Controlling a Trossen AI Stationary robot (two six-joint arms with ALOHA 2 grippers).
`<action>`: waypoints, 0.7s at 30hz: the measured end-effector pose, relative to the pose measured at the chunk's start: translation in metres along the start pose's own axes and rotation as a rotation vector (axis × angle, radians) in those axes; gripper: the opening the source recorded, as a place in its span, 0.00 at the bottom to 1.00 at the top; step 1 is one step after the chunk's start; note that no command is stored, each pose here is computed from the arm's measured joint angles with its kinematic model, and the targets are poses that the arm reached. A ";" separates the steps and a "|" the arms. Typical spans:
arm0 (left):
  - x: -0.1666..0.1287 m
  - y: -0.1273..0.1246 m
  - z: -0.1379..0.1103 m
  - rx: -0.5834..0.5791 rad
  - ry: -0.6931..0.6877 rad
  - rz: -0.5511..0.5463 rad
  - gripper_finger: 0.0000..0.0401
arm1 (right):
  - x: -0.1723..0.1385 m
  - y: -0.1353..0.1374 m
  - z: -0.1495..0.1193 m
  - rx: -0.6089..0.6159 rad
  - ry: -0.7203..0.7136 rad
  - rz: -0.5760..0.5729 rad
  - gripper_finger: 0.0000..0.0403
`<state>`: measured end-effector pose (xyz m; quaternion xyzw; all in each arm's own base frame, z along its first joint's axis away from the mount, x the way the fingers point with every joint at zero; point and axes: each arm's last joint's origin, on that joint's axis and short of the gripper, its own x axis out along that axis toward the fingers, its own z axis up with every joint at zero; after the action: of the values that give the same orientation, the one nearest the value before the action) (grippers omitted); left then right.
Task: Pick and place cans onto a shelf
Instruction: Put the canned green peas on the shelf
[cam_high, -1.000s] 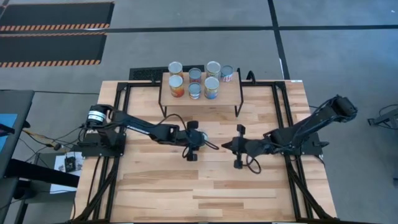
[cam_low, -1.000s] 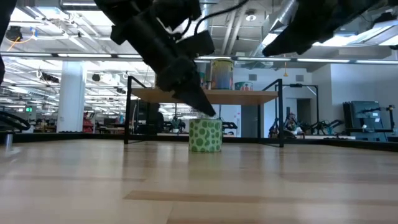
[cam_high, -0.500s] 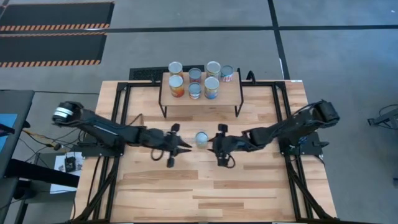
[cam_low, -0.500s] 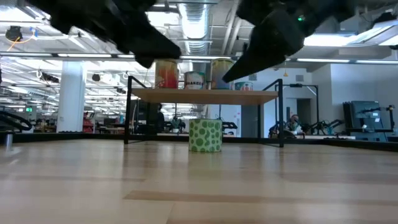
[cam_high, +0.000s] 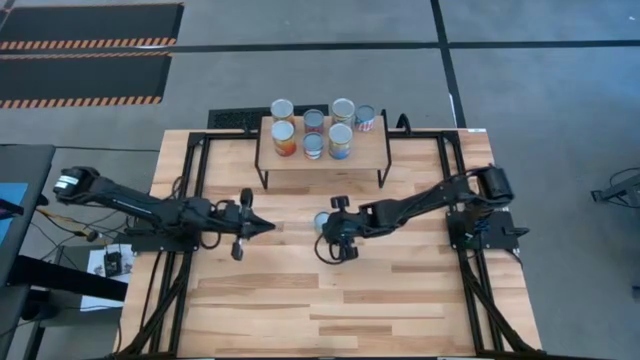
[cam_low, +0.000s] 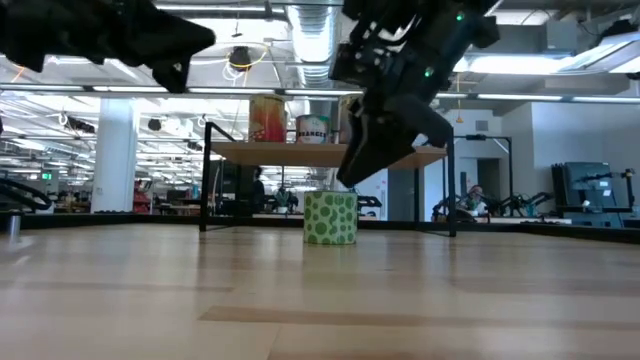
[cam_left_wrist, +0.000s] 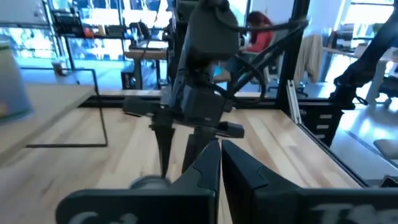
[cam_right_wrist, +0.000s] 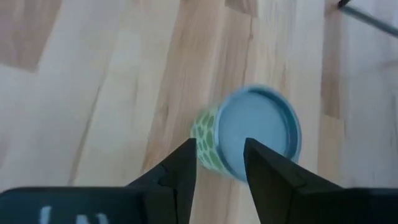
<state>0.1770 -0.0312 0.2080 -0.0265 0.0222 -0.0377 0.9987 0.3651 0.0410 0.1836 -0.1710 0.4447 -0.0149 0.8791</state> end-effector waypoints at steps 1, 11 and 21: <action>-0.006 0.001 -0.001 0.005 -0.014 0.002 0.01 | 0.002 -0.001 -0.001 -0.011 0.019 0.004 0.38; -0.041 0.021 -0.024 -0.023 -0.106 0.099 0.00 | 0.022 -0.001 -0.009 -0.042 0.125 0.031 0.20; -0.057 0.032 -0.030 -0.025 -0.121 0.182 0.00 | -0.049 -0.015 -0.004 0.104 0.113 0.036 0.04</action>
<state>0.1214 0.0036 0.1790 -0.0393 -0.0352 0.0551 0.9971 0.3340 0.0348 0.2243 -0.1158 0.4952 -0.0318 0.8604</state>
